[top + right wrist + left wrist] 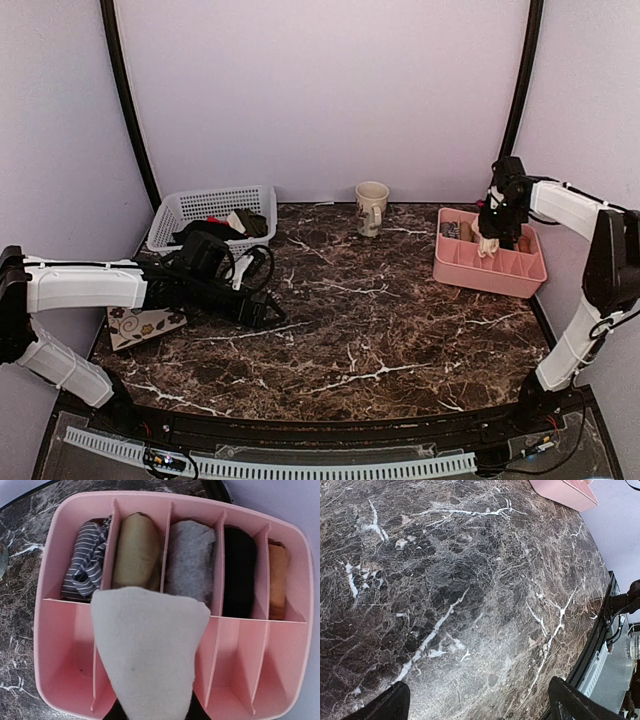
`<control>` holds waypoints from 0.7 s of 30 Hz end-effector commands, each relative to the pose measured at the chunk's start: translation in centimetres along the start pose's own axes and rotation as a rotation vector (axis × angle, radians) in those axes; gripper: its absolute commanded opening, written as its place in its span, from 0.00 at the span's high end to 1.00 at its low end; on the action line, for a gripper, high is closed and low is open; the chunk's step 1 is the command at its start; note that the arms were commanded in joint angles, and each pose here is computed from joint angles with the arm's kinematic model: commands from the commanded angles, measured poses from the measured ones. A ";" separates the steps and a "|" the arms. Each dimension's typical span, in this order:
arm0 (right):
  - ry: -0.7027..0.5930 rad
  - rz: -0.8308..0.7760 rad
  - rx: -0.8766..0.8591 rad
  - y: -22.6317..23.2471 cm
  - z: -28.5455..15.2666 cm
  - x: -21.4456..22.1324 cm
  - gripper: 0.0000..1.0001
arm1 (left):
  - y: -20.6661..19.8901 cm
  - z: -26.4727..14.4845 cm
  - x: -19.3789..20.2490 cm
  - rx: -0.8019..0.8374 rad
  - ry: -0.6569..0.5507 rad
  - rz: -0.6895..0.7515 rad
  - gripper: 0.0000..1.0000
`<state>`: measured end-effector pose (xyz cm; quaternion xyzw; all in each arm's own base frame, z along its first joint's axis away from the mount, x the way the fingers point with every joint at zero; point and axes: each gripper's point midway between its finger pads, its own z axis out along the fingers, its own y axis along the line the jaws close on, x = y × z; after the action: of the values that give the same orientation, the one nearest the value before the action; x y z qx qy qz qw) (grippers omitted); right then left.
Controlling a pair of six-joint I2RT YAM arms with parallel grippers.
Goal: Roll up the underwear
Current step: Place the underwear in the storage box.
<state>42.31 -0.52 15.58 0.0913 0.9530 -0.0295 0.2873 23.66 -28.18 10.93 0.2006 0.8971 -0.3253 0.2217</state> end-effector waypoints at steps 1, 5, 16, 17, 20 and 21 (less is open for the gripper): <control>-0.010 -0.016 0.011 3.0 0.2 -0.9 1.00 | 0.5 -0.6 0.4 -0.033 -0.006 0.027 0.01; 0.007 -0.029 0.021 5.1 1.3 -0.6 1.00 | 0.8 -0.8 0.5 -0.048 -0.010 0.025 0.01; 0.138 -0.032 0.029 9.6 5.5 3.7 1.00 | 1.4 -0.9 0.9 -0.082 0.005 0.038 0.01; 0.143 -0.016 0.019 9.8 5.7 3.9 1.00 | 1.5 -1.0 0.9 -0.087 0.003 0.038 0.01; 0.166 0.020 -0.005 10.2 6.3 4.8 1.00 | 1.6 -1.1 0.9 -0.096 0.003 0.039 0.01; 0.176 0.034 -0.020 10.4 6.6 5.1 1.00 | 1.6 -1.1 0.9 -0.096 0.003 0.039 0.01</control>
<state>43.81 8.93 8.07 0.0741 0.9740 -0.0432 0.2095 23.76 -26.73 9.94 0.2026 0.9083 -0.2856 0.2287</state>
